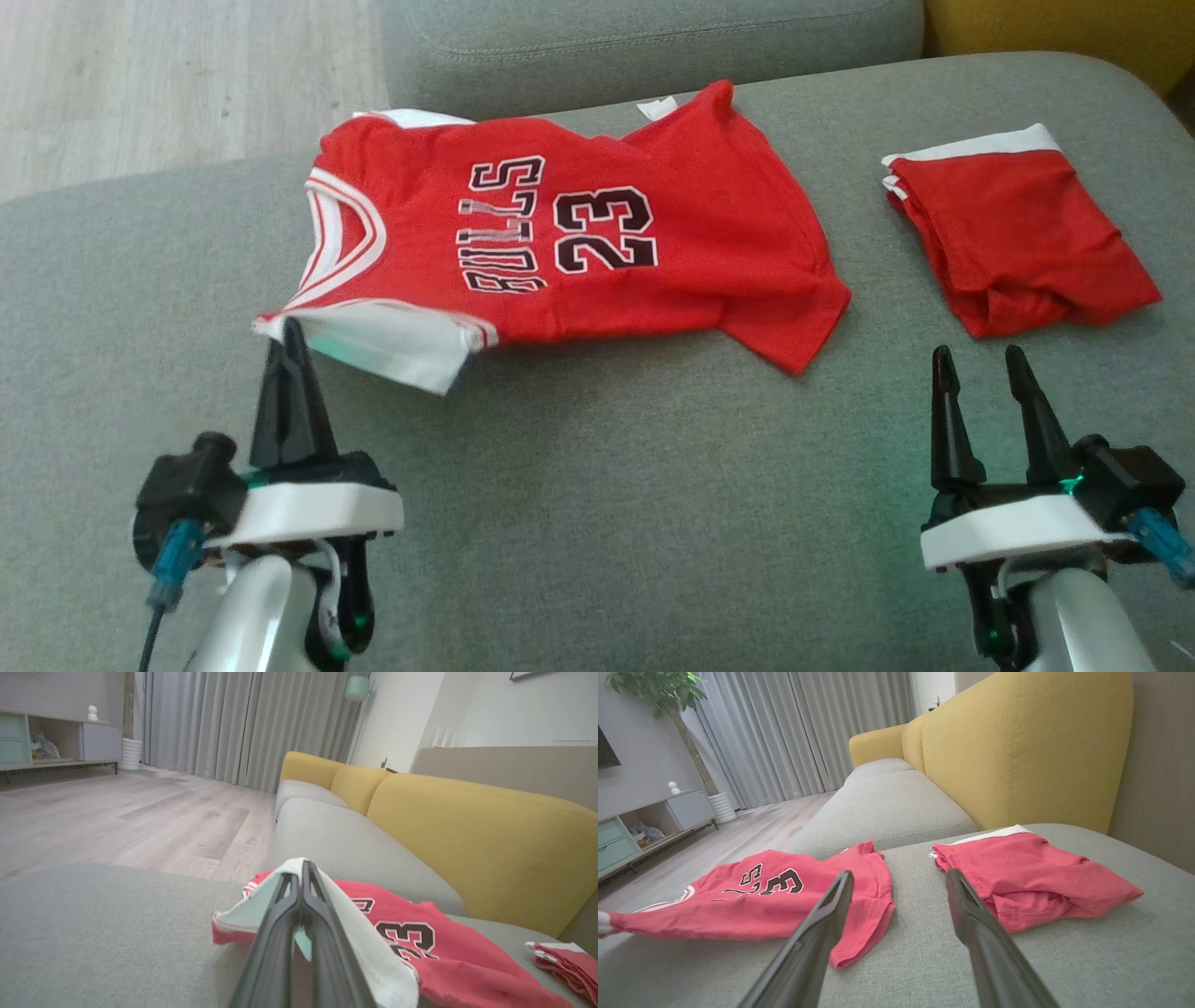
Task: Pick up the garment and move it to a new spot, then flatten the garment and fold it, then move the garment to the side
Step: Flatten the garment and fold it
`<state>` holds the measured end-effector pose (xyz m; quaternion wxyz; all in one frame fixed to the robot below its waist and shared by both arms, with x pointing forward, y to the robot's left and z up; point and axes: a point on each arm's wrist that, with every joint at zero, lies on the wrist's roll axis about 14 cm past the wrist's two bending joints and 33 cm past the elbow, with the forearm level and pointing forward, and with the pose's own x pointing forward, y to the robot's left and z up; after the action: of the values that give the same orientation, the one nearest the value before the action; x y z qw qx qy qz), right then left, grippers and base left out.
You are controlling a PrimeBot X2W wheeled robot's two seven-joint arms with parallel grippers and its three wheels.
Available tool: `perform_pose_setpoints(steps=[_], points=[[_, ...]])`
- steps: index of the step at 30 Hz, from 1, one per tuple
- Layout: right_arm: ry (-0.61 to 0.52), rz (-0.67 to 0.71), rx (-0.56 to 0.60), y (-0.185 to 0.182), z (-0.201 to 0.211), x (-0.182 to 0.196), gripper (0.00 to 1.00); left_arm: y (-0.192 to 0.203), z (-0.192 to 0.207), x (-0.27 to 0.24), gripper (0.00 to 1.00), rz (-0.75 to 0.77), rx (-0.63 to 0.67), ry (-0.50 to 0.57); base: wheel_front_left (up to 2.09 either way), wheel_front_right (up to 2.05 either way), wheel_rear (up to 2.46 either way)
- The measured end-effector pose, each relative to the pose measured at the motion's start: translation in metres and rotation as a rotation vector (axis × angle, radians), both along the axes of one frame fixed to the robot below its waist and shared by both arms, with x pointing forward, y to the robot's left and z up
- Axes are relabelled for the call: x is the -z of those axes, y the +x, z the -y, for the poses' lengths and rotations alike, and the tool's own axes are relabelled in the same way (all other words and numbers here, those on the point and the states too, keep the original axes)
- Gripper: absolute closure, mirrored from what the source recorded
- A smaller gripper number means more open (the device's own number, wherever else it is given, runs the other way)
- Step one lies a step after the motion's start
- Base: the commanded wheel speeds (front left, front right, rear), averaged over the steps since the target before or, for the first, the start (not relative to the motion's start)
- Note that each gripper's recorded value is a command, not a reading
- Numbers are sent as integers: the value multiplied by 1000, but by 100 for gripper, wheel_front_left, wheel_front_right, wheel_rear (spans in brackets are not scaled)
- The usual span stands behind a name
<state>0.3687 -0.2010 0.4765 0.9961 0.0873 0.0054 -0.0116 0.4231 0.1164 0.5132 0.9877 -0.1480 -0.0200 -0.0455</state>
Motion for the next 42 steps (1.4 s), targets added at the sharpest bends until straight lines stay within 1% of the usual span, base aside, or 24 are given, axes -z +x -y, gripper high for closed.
perform_pose_setpoints(steps=[6, 13, 17, 22, 27, 36, 42], points=[[-11, -56, -26, 1, -8, 17, 0, -5, -12, -8, 100, 38, -50, -3, 0, 0, 0], [3, -118, -72, 20, -22, 32, 0, -4, -21, -14, 100, 68, -77, 1, 0, 0, 0], [27, -206, -113, 31, -36, 51, 0, -4, -23, -10, 100, 60, -74, 5, 0, 0, 0], [41, -342, -153, 35, -48, 81, 0, -6, -27, -2, 100, 42, -78, 18, 0, 0, 0], [44, -424, -175, 38, -57, 101, 0, -7, -33, 4, 100, 28, -90, 20, 0, 0, 0], [25, -449, -216, 51, -69, 110, 0, -3, -37, 8, 100, 15, -101, 21, 0, 0, 0], [-7, -436, -233, 55, -70, 111, 0, 1, -34, 9, 100, 15, -93, 20, 0, 0, 0]])
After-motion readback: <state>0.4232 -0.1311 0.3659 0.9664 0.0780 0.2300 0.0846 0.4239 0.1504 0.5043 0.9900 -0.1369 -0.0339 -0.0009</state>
